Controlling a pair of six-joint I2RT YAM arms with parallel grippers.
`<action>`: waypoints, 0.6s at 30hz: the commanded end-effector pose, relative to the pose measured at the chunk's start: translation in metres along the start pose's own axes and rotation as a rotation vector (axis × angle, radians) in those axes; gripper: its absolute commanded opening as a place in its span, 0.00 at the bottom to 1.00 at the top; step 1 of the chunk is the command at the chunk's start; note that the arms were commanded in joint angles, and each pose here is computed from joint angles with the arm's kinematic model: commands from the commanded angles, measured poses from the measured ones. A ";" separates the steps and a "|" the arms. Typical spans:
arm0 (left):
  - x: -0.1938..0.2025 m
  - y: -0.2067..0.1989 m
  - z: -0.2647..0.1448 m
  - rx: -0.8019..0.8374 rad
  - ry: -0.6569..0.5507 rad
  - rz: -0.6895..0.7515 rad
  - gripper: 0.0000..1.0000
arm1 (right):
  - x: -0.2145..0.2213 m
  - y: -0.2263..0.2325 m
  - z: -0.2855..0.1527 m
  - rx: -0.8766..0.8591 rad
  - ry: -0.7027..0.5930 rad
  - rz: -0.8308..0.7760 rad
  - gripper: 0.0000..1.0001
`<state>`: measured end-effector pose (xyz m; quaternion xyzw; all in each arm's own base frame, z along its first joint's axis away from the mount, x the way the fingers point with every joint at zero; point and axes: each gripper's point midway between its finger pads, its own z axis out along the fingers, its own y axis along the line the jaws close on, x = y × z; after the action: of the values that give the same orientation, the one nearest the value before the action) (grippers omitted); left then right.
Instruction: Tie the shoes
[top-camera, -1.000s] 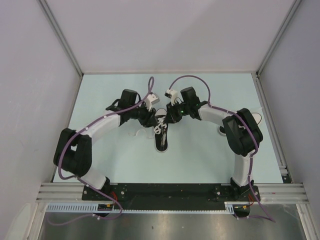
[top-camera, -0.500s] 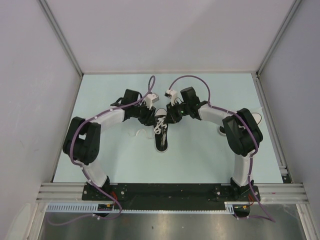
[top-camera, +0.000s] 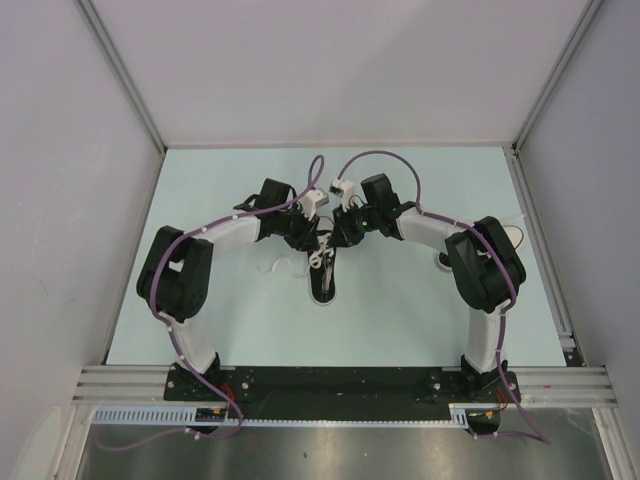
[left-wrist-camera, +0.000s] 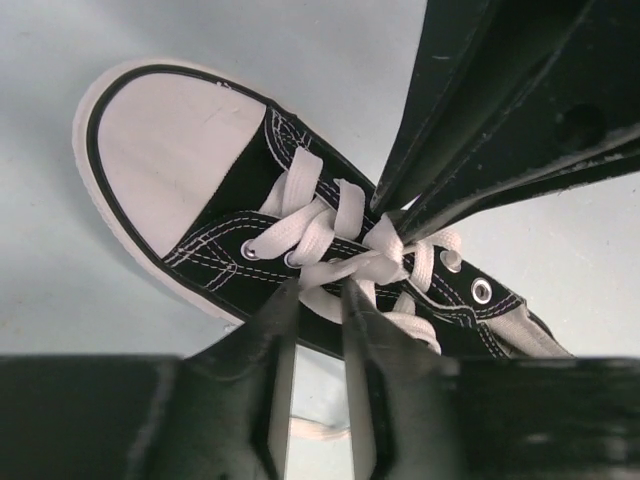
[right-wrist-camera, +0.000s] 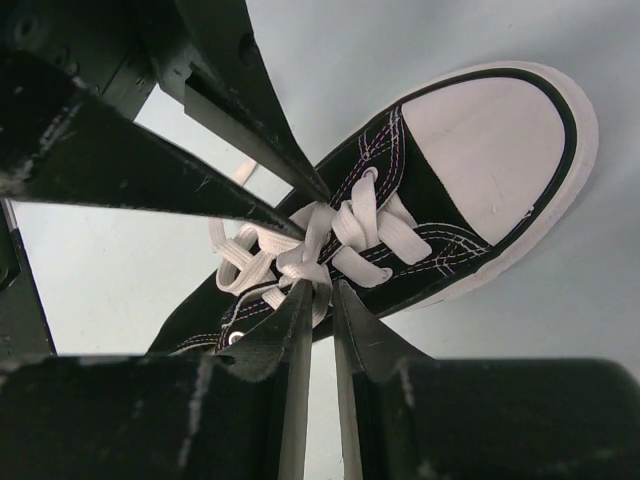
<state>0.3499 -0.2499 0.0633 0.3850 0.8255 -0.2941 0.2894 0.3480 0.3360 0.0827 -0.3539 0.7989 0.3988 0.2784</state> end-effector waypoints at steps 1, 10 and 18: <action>-0.024 0.003 -0.002 -0.009 -0.052 0.045 0.22 | -0.014 0.015 -0.010 -0.031 -0.015 -0.019 0.18; -0.022 0.002 -0.006 -0.019 -0.052 0.065 0.03 | -0.013 0.016 -0.012 -0.037 -0.015 -0.014 0.18; -0.032 0.003 -0.018 -0.053 -0.107 0.089 0.00 | -0.016 0.020 -0.016 -0.045 -0.027 -0.014 0.19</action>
<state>0.3540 -0.2484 0.0628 0.3885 0.8237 -0.2846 0.2993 0.3458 0.3354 0.0864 -0.3539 0.7975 0.4030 0.2762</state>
